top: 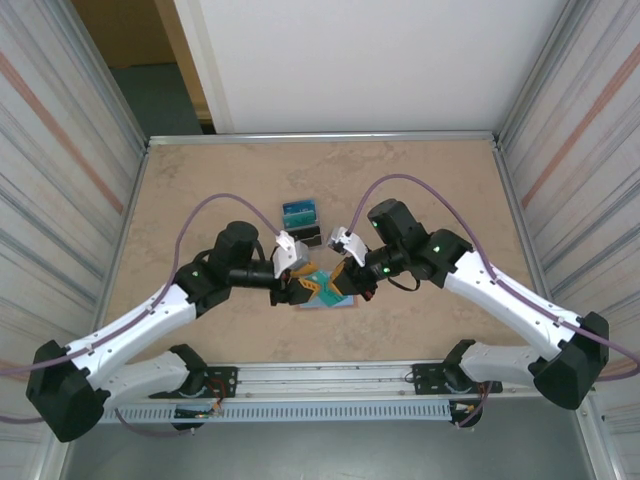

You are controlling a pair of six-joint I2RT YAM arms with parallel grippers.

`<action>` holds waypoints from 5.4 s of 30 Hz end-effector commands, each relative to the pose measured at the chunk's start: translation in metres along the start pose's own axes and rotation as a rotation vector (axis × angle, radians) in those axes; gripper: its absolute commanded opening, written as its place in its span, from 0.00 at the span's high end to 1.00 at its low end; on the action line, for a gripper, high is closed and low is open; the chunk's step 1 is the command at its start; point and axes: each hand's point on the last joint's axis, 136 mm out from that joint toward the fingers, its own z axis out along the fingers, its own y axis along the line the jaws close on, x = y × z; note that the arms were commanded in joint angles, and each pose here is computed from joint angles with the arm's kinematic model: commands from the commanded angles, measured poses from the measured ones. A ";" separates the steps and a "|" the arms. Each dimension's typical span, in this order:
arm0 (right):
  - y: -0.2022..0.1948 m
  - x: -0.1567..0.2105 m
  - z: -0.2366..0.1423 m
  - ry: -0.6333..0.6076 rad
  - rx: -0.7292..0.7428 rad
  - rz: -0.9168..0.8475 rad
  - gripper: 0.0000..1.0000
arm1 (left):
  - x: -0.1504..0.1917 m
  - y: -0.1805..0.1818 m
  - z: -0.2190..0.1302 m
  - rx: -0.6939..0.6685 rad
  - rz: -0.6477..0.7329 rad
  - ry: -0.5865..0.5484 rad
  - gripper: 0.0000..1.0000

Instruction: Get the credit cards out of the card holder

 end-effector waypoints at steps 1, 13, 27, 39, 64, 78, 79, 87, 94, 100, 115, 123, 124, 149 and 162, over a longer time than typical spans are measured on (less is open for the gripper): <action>0.008 -0.006 -0.002 0.001 -0.029 -0.039 1.00 | -0.007 -0.014 0.001 0.071 0.035 0.001 0.71; -0.019 -0.018 -0.018 -0.144 0.077 0.031 0.69 | -0.009 0.008 -0.005 -0.100 0.039 -0.054 1.00; -0.035 -0.051 -0.043 -0.608 0.027 0.242 0.01 | -0.033 0.028 -0.046 -0.308 -0.173 -0.441 1.00; -0.019 -0.077 -0.036 -0.655 -0.178 0.243 0.14 | -0.060 0.016 -0.063 -0.222 -0.262 -0.623 1.00; 0.023 -0.073 -0.019 -0.501 -0.170 0.011 1.00 | -0.062 0.019 -0.060 -0.252 -0.217 -0.523 0.78; 0.014 -0.044 -0.025 -0.351 -0.027 -0.013 1.00 | -0.067 -0.003 -0.063 -0.211 0.032 -0.114 0.38; 0.015 -0.043 -0.025 -0.345 -0.029 -0.016 1.00 | -0.066 -0.006 -0.059 -0.180 0.041 -0.083 0.38; 0.019 -0.040 -0.025 -0.323 -0.052 -0.028 1.00 | -0.055 -0.005 -0.040 -0.095 0.060 0.109 0.48; 0.017 -0.039 -0.020 -0.306 -0.057 -0.018 1.00 | -0.052 -0.010 -0.030 -0.021 0.051 0.117 0.64; 0.014 -0.039 -0.020 -0.304 -0.048 -0.019 0.98 | -0.047 -0.004 -0.026 -0.040 0.064 0.119 1.00; -0.042 -0.038 -0.054 -0.419 0.226 0.182 0.01 | -0.040 0.099 -0.042 -0.351 0.231 0.062 1.00; -0.053 -0.036 -0.053 -0.395 0.274 0.245 0.01 | -0.019 0.168 -0.028 -0.374 0.277 0.156 1.00; -0.054 -0.036 -0.054 -0.396 0.280 0.253 0.01 | -0.016 0.174 -0.026 -0.370 0.286 0.165 1.00; -0.073 -0.029 -0.118 -0.626 0.557 0.391 0.01 | 0.058 0.264 0.008 -0.312 0.176 0.319 1.00; -0.087 -0.014 -0.126 -0.653 0.609 0.484 0.01 | 0.075 0.277 0.011 -0.324 0.164 0.388 1.00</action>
